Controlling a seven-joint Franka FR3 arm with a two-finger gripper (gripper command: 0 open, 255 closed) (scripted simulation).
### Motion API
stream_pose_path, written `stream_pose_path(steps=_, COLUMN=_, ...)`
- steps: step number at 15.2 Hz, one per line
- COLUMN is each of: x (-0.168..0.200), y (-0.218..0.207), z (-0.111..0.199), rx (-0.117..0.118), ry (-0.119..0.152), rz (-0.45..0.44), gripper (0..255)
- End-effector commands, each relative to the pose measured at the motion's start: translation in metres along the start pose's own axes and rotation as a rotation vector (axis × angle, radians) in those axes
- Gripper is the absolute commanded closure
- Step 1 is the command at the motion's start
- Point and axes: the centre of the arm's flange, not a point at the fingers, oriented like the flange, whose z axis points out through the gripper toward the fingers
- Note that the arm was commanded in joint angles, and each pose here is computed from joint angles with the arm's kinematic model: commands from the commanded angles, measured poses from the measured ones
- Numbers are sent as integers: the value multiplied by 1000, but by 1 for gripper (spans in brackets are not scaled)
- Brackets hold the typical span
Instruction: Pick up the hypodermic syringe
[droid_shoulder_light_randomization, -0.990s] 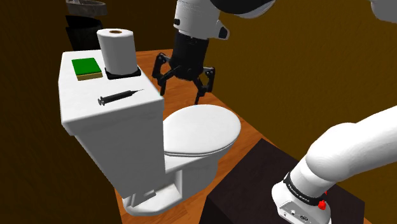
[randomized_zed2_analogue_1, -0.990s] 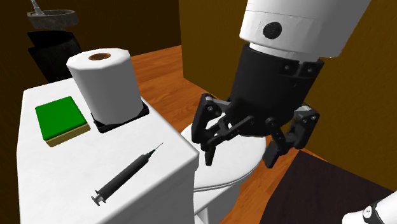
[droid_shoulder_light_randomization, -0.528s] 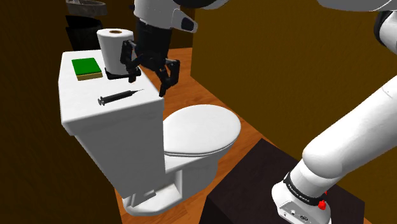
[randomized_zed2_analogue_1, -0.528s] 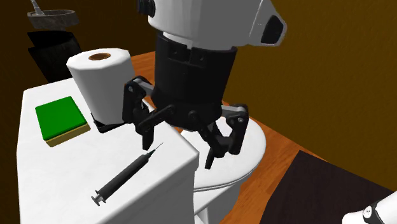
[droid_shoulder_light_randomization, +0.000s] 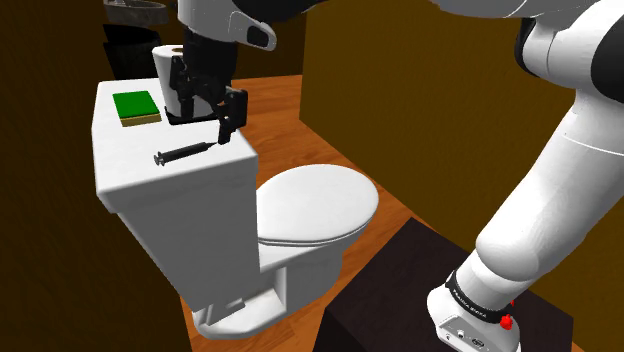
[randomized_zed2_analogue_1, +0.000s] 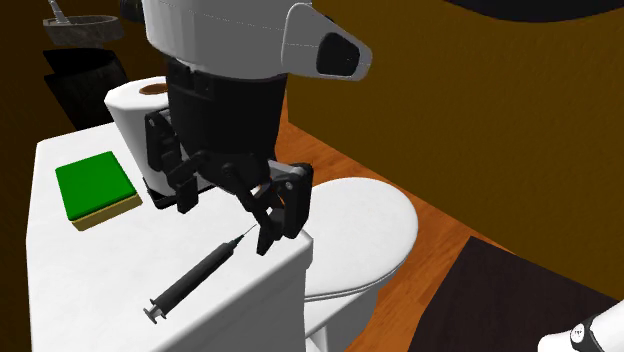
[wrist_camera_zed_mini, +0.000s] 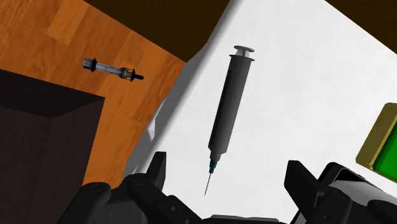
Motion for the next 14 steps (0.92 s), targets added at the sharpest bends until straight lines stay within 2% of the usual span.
stream_pose_path(steps=1, x=1, y=0, z=10, rx=1, ry=0, rz=2, gripper=0)
stream_pose_path(steps=5, x=2, y=3, z=24, rx=1, ry=0, rz=3, gripper=0)
stream_pose_path(steps=6, x=2, y=2, z=23, rx=1, ry=0, rz=3, gripper=255)
stream_pose_path(steps=14, x=2, y=2, z=23, rx=1, ry=0, rz=3, gripper=255)
